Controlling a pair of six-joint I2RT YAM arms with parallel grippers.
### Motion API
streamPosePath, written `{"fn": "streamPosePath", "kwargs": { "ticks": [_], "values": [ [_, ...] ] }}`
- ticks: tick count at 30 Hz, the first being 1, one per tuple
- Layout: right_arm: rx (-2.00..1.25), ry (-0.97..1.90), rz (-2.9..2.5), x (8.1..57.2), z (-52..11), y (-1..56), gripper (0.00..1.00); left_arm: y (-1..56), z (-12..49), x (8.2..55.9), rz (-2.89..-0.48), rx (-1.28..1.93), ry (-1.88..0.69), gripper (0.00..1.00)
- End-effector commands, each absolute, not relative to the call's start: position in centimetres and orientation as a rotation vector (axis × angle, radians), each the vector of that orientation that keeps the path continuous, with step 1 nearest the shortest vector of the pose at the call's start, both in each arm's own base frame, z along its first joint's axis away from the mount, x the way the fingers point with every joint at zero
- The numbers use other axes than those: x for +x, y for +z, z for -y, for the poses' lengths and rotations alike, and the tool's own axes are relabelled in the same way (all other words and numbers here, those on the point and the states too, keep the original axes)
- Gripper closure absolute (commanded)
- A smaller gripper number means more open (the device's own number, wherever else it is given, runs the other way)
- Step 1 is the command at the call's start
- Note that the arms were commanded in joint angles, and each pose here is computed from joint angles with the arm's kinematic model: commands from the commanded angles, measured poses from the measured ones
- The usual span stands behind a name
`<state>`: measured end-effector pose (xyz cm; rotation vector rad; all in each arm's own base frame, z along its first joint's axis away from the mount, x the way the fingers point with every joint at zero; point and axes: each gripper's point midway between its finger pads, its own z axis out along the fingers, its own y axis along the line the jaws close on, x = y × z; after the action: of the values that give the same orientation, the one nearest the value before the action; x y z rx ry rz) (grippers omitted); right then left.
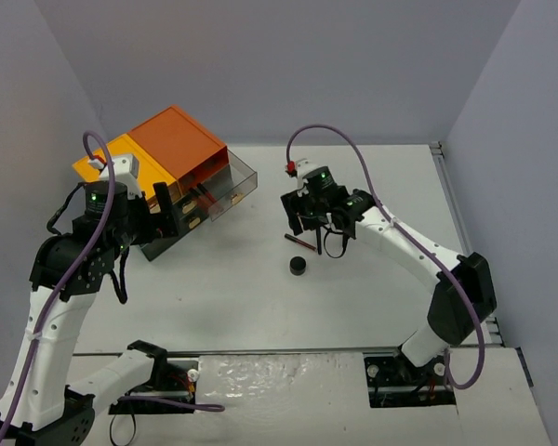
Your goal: Organize the makeup
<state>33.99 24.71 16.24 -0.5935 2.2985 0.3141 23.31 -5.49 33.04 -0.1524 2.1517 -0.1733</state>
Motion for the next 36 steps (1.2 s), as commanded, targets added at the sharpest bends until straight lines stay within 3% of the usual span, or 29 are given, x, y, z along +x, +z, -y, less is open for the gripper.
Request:
{"fn": "streamPosePath", "kwargs": {
  "ticks": [1,9,17,23,29,36],
  "values": [
    [-0.660,0.286,-2.311,35.8,-24.3,13.8,0.40,34.2,5.9,24.5,-2.097,-0.162,-0.202,0.03],
    [-0.775,0.264,-2.417,37.4,-24.4,7.2,0.41,34.0,5.2,23.9,-2.102,-0.164,-0.166,0.03],
    [-0.829,0.325,-2.493,36.2,-25.0,3.1,0.49,34.1,5.1,24.1,-2.098,-0.160,-0.156,0.03],
    [-0.837,0.320,-2.522,35.6,-24.7,1.6,0.70,34.0,5.7,25.0,-2.101,-0.149,-0.172,0.03],
    [-0.820,0.277,-2.458,36.2,-24.2,4.0,0.97,34.2,6.1,25.8,-2.098,-0.137,-0.182,0.03],
    [-0.742,0.265,-2.266,37.5,-24.3,13.4,1.00,34.4,6.5,26.4,-2.097,-0.114,-0.194,0.03]
  ]
}}
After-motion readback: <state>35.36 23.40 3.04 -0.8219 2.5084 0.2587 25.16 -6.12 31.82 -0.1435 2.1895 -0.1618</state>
